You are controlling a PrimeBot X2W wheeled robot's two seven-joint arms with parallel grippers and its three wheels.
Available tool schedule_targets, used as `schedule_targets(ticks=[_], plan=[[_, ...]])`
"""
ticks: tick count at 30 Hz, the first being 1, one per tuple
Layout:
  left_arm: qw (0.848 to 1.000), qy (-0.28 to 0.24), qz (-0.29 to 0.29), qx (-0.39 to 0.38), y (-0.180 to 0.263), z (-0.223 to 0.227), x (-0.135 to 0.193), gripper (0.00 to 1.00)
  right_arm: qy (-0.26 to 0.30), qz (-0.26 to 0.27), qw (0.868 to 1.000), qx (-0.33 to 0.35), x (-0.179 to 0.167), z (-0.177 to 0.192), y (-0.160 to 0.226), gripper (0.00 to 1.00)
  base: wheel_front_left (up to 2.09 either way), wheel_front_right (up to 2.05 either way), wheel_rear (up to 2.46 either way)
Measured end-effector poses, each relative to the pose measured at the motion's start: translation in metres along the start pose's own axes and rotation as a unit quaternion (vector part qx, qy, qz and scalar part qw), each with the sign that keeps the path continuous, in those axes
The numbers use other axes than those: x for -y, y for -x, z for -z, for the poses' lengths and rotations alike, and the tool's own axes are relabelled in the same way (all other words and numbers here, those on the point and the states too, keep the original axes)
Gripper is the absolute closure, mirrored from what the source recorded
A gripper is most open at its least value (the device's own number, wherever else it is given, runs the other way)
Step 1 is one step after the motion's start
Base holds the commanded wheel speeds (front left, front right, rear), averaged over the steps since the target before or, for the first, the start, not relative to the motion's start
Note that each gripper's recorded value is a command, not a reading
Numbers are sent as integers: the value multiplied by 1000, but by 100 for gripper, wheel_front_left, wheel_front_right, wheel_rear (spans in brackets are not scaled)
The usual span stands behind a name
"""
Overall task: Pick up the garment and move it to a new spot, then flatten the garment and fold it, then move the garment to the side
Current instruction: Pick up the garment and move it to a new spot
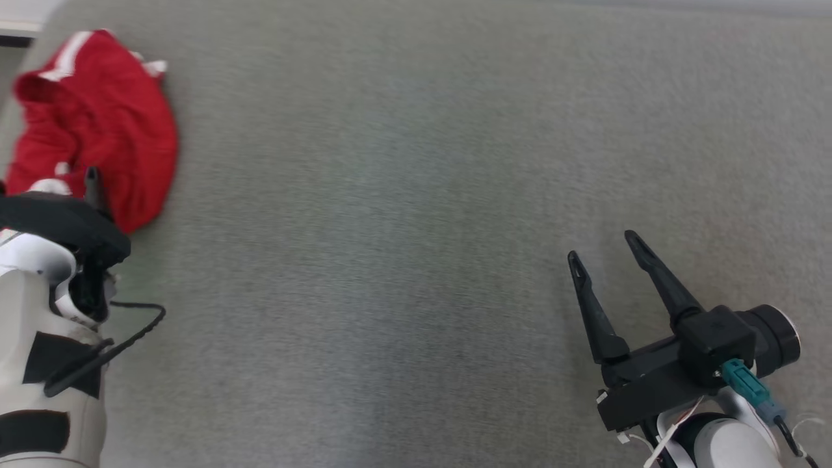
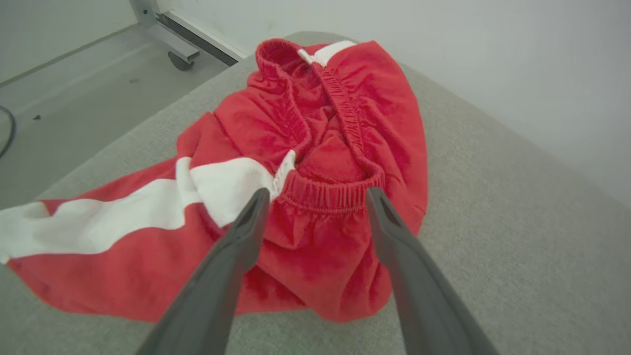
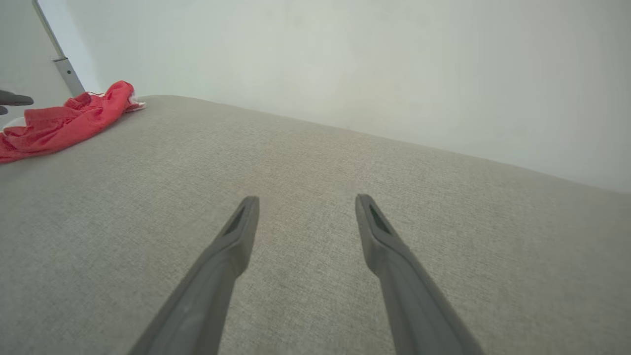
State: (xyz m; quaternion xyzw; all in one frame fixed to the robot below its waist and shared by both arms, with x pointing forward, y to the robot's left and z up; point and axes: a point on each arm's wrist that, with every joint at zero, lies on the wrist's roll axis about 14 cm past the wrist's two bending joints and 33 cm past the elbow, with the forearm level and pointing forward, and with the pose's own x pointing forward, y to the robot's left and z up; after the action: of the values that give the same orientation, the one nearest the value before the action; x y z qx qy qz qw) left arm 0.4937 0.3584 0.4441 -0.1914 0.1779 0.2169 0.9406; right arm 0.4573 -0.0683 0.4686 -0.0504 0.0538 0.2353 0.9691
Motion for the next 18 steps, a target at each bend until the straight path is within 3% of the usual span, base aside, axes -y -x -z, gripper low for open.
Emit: schedule_targets(ticks=[7, 11, 12, 13, 14, 15, 18], plan=[[994, -9, -33, -107, -29, 66, 5, 0, -6, 28, 999, -37, 20, 25, 16, 0, 0, 0, 0], [989, -23, -43, -142, -39, 77, 9, 0, -7, 45, 998, -46, 29, 30, 25, 0, 0, 0, 0], [987, -28, -43, -153, -40, 80, 9, 25, -8, 49, 998, -48, 30, 31, 27, 0, 0, 0, 0], [985, -33, -42, -162, -41, 81, 10, 60, -9, 52, 997, -50, 32, 32, 29, 0, 0, 0, 0], [984, -37, -39, -168, -42, 81, 11, 87, -10, 54, 997, -49, 32, 32, 31, 0, 0, 0, 0], [984, -41, -34, -171, -43, 81, 13, 100, -12, 56, 997, -48, 32, 32, 32, 0, 0, 0, 0], [983, -55, -17, -176, -40, 77, 21, 100, -19, 59, 997, -44, 31, 30, 34, 0, 0, 0, 0]])
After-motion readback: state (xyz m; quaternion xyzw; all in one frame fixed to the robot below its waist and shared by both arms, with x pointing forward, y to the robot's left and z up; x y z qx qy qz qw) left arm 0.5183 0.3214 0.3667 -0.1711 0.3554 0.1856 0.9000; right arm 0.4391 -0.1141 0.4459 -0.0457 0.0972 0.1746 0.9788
